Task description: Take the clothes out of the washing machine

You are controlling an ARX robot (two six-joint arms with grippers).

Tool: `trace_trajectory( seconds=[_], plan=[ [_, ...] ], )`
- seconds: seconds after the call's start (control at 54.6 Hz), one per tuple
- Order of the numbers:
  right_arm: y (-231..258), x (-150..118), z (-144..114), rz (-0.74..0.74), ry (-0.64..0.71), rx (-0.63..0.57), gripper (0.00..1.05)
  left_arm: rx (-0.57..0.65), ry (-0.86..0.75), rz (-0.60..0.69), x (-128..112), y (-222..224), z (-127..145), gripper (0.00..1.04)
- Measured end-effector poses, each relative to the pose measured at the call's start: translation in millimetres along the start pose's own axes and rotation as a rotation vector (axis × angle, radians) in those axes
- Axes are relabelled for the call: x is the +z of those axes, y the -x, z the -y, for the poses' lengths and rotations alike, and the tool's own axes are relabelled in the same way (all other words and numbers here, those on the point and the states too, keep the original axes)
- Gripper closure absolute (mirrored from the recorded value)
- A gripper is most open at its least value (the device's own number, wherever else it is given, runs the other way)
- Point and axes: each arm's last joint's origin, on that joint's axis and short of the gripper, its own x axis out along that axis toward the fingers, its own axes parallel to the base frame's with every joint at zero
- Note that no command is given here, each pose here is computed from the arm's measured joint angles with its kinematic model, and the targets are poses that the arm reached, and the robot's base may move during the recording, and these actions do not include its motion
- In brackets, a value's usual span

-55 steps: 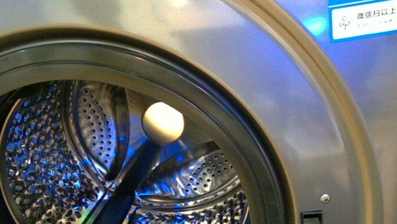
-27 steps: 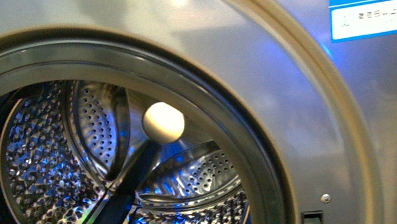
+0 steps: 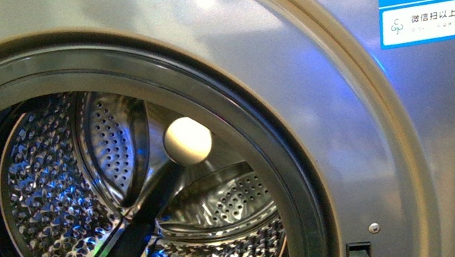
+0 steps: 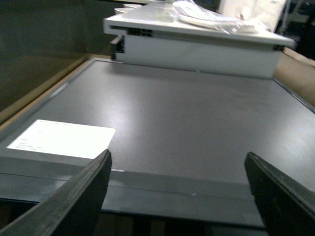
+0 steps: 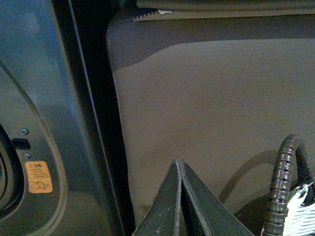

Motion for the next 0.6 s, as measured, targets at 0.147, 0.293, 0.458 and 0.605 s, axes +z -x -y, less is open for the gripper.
trace_trajectory(
  seconds=[0.147, 0.293, 0.458, 0.605],
  plan=[
    [0, -12, 0, 0.0, 0.0, -0.001, 1.02, -0.009, -0.025, 0.035, -91, 35, -16, 0.59],
    [0, -12, 0, 0.002, 0.0, 0.0, 1.02, 0.002, -0.051, -0.005, -199, 56, -36, 0.93],
    [0, -12, 0, 0.002, 0.0, 0.0, 1.02, -0.026, -0.074, -0.105, -278, 57, -45, 1.01],
    [0, -12, 0, 0.002, 0.0, 0.001, 1.02, -0.012, -0.075, -0.121, -318, 66, -59, 1.01]
  ],
)
